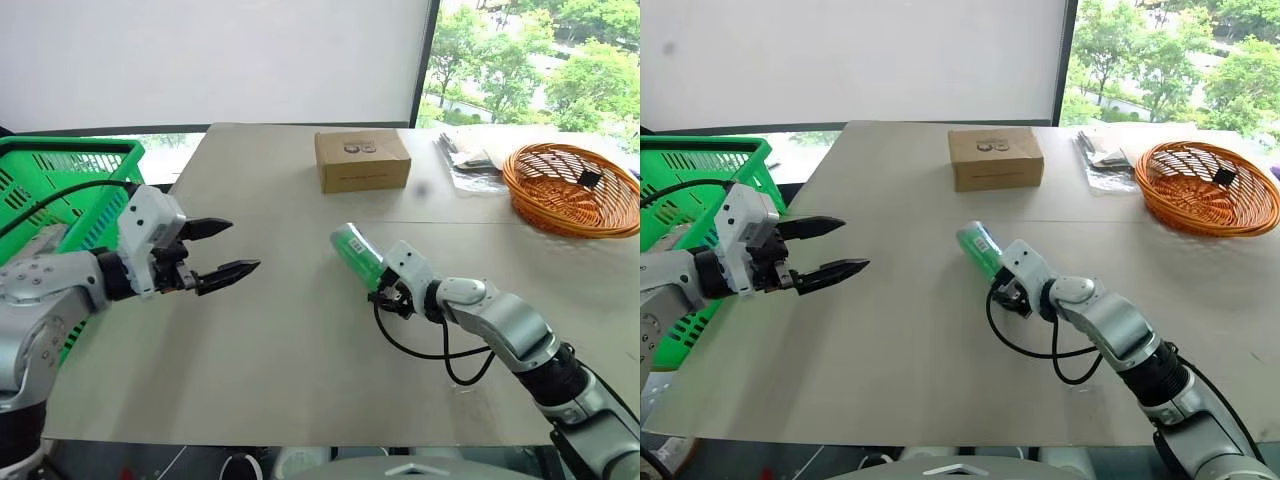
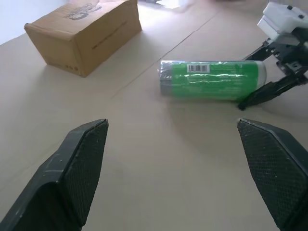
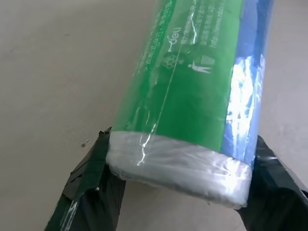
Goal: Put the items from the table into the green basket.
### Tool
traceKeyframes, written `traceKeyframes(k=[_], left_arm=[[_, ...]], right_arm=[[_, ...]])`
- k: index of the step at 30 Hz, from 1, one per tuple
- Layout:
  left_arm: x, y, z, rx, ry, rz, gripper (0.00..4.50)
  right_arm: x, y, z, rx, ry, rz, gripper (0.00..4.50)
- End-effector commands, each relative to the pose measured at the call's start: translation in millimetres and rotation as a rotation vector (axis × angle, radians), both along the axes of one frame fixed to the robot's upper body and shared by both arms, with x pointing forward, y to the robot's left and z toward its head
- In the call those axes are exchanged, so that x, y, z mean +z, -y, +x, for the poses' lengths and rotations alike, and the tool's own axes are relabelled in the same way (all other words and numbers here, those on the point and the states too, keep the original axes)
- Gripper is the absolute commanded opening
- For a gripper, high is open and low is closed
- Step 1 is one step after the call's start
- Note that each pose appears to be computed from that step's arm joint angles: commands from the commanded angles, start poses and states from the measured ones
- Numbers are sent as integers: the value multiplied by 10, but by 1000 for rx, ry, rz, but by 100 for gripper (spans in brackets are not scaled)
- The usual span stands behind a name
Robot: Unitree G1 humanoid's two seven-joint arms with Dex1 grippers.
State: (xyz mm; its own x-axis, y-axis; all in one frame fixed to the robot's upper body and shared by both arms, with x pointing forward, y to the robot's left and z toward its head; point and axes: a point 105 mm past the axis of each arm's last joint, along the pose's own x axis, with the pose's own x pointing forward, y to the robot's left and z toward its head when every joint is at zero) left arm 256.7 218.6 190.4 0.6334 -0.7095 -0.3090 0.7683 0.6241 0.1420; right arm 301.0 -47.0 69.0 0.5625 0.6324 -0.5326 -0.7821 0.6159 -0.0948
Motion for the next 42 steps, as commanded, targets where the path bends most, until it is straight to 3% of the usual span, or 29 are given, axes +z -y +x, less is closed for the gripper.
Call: traceKeyframes(k=[1, 3, 8, 14, 21, 25, 30, 32, 37, 42], left_arm=[[-3, 125, -51, -37, -6, -42, 440], [-8, 133, 3, 2, -8, -124, 440], [113, 176, 144, 93, -16, -504, 440], [284, 296, 246, 110, -23, -800, 440], [426, 686, 162, -50, -92, -944, 440], [409, 787, 202, -59, -119, -935, 440], [447, 822, 256, -66, -108, -954, 440], [437, 816, 280, -58, -108, -953, 389], [365, 822, 326, -30, -112, -919, 211], [405, 691, 465, 81, 5, -858, 189]], right_arm=[[350, -66, 123, 16, 162, 105, 232], [475, -136, 123, 67, 244, 157, 231], [747, -293, 13, 235, 443, 227, 230], [972, -426, -67, 354, 600, 313, 230], [1089, -539, -86, 440, 727, 336, 230], [1127, -571, -79, 473, 818, 319, 230], [1128, -581, -48, 463, 824, 328, 230], [1111, -564, -40, 458, 814, 322, 230], [1104, -543, -17, 453, 811, 304, 448], [1010, -476, 46, 419, 753, 273, 450]])
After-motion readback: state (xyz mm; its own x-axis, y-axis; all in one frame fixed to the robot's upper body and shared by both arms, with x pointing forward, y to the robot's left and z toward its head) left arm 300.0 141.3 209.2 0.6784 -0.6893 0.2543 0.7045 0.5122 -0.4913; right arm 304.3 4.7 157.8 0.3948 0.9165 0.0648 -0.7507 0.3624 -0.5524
